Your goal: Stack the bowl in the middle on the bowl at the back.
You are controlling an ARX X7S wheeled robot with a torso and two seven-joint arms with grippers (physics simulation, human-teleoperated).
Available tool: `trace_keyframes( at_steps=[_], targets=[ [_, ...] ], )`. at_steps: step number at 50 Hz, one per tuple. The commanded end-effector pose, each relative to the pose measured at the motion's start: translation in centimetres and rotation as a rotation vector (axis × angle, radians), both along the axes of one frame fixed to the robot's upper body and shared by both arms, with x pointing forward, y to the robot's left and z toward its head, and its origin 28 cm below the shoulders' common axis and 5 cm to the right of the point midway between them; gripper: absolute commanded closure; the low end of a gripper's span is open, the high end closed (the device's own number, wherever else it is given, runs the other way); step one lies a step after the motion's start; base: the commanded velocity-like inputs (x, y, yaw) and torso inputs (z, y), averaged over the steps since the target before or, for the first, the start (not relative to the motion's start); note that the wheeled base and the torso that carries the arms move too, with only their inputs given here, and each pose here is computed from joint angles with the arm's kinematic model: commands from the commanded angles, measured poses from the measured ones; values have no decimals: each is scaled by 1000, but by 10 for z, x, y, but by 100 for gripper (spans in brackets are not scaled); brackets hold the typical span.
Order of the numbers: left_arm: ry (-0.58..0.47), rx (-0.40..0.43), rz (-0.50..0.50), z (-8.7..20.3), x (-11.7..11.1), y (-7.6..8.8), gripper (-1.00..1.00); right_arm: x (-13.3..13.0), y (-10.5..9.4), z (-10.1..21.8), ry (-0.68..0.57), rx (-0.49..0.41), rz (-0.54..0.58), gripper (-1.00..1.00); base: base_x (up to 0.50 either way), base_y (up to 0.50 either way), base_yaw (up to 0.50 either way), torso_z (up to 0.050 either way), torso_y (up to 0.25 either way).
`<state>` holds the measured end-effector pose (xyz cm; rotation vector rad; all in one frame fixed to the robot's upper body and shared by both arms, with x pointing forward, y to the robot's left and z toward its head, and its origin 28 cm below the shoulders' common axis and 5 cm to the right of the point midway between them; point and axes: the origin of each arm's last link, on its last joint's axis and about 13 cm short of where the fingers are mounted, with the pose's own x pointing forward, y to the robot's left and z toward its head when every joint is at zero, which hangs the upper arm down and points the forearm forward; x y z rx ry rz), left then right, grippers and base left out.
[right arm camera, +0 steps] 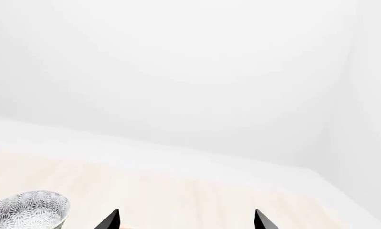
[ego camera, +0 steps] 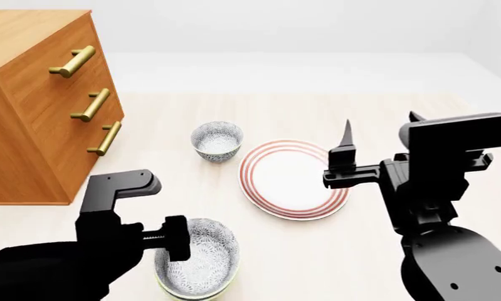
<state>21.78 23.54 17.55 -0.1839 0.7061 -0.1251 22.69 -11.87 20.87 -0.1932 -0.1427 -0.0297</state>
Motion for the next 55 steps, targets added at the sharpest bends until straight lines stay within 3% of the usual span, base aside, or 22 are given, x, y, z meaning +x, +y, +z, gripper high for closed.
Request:
trace_keyframes(
  at_steps=[1,12,21,25,27,28,30,32,36,46,55],
  targets=[
    [-108,24,8,26,-12,7,-100,-9,2,7,-23,-1,4,-100,0,0,0,0,0],
    [-346,84,0,50,-56,19,-100,-47,7,15,-55,-14,-7,-100,0,0,0,0,0],
    [-455,111,14,49,-86,30,-100,-81,10,15,-65,-19,-36,-100,0,0,0,0,0],
    [-537,151,38,47,-96,34,-100,-84,8,29,-202,33,-76,-100,0,0,0,0,0],
    [-645,202,70,42,-97,34,-100,-85,13,39,-308,94,-72,-100,0,0,0,0,0],
    [-682,221,81,40,-96,34,-100,-87,13,36,-301,97,-62,-100,0,0,0,0,0],
    [-806,274,126,45,-94,33,-100,-100,8,6,-86,12,-44,-100,0,0,0,0,0],
    [-916,308,167,58,-98,29,-100,-101,10,3,-82,17,-38,-100,0,0,0,0,0],
    [-1019,315,205,66,-108,22,-100,-101,14,-2,-95,28,-34,-100,0,0,0,0,0],
    [-1086,274,257,71,-106,15,-100,-100,17,-5,-107,69,-58,-100,0,0,0,0,0],
    [-1118,255,267,72,-111,17,-100,-100,8,-1,-137,45,-78,-100,0,0,0,0,0]
  ],
)
